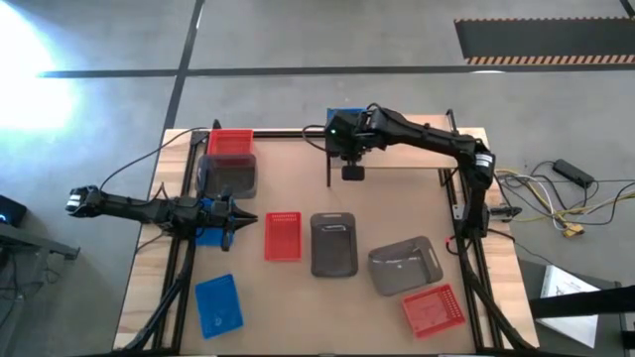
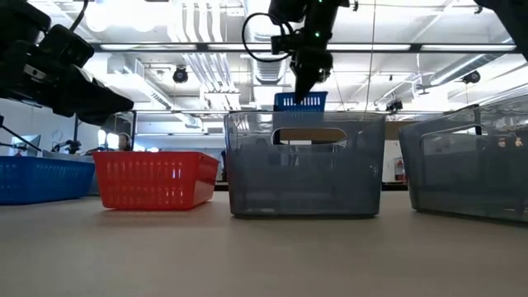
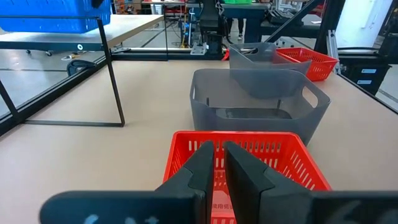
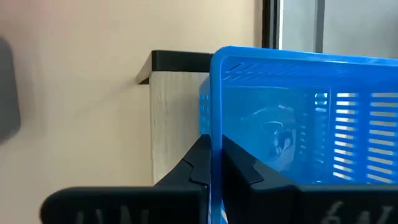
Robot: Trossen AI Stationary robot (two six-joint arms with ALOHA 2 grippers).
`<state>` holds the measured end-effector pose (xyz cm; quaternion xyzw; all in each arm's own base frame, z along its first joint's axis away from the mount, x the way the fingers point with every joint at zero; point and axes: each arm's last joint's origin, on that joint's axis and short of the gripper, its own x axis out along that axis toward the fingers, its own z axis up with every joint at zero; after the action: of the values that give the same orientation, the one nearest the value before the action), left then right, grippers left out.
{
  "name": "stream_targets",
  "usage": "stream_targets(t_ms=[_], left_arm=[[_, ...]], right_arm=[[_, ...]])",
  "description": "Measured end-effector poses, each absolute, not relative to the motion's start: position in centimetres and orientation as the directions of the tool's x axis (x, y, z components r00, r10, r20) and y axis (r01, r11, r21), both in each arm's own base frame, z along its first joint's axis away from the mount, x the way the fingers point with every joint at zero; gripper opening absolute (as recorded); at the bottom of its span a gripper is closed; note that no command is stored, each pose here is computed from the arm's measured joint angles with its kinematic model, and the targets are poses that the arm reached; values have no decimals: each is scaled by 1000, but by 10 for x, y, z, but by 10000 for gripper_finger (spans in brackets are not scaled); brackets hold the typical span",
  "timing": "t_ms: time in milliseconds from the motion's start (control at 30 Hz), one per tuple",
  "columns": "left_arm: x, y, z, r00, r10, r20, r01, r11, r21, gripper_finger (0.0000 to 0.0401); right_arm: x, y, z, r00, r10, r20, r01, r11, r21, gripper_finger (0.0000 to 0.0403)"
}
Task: Stack baskets on shelf by color
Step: Put the top right blue bin on the shelf, then put the right black bin on the shelf
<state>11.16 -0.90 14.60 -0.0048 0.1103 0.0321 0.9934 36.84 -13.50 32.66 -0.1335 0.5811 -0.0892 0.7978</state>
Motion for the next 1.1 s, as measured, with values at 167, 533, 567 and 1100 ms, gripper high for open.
stream_targets(t_ms=[167,533,567,1100], left_arm=[[112,-9,146,974,63,-219,-65,998,-3,22],[112,-9,146,974,63,-219,-65,998,-3,22],[112,-9,146,974,63,-219,-65,998,-3,22],[112,-9,146,974,63,-220,-65,998,-2,22]], right_arm=[[369,-134,330,308,-295,-905,-33,947,-320,51],[366,-121,342,339,-299,-892,-31,944,-328,140],[364,-117,347,353,-301,-886,-24,944,-330,139],[307,42,330,526,-127,-841,9,990,-144,118]])
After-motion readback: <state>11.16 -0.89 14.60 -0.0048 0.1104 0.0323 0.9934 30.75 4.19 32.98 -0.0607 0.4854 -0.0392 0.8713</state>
